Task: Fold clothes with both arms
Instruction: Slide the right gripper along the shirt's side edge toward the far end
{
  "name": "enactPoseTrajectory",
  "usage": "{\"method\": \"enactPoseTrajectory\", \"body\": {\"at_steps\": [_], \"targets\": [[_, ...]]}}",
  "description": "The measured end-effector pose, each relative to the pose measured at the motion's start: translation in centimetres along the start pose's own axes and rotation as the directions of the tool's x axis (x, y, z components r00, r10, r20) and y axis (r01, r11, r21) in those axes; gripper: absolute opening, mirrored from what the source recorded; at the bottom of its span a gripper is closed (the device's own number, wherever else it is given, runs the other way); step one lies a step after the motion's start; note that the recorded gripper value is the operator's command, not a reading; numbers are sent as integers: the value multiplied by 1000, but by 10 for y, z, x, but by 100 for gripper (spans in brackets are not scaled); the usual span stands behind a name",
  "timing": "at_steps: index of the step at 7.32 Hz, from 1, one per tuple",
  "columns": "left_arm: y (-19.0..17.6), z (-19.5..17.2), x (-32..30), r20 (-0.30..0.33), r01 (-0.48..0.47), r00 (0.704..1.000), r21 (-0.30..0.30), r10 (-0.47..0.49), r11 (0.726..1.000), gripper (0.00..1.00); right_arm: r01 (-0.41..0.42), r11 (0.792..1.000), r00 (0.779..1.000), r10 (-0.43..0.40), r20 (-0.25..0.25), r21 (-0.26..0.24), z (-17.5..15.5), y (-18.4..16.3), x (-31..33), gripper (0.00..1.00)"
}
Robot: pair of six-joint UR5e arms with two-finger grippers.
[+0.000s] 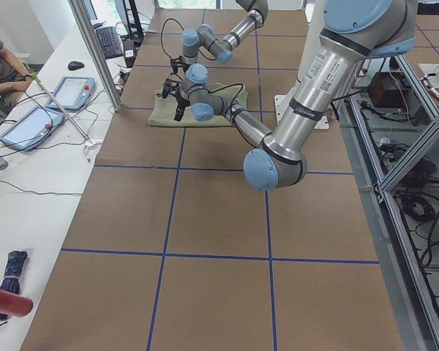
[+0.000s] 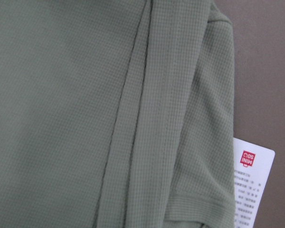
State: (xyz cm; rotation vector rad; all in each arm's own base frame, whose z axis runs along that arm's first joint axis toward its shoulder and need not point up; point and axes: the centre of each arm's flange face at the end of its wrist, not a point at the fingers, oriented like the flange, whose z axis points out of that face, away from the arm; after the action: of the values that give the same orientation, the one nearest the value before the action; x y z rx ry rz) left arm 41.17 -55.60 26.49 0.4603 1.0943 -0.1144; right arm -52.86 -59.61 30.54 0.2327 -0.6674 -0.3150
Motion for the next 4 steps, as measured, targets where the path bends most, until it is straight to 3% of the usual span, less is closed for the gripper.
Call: {"method": "enactPoseTrajectory", "body": {"at_steps": [4], "targets": [[0,-6,-1,-6,-1,1000,5,1,1000,100,21,999,1000,-21,11,-42,-1,2,-5,100]]}}
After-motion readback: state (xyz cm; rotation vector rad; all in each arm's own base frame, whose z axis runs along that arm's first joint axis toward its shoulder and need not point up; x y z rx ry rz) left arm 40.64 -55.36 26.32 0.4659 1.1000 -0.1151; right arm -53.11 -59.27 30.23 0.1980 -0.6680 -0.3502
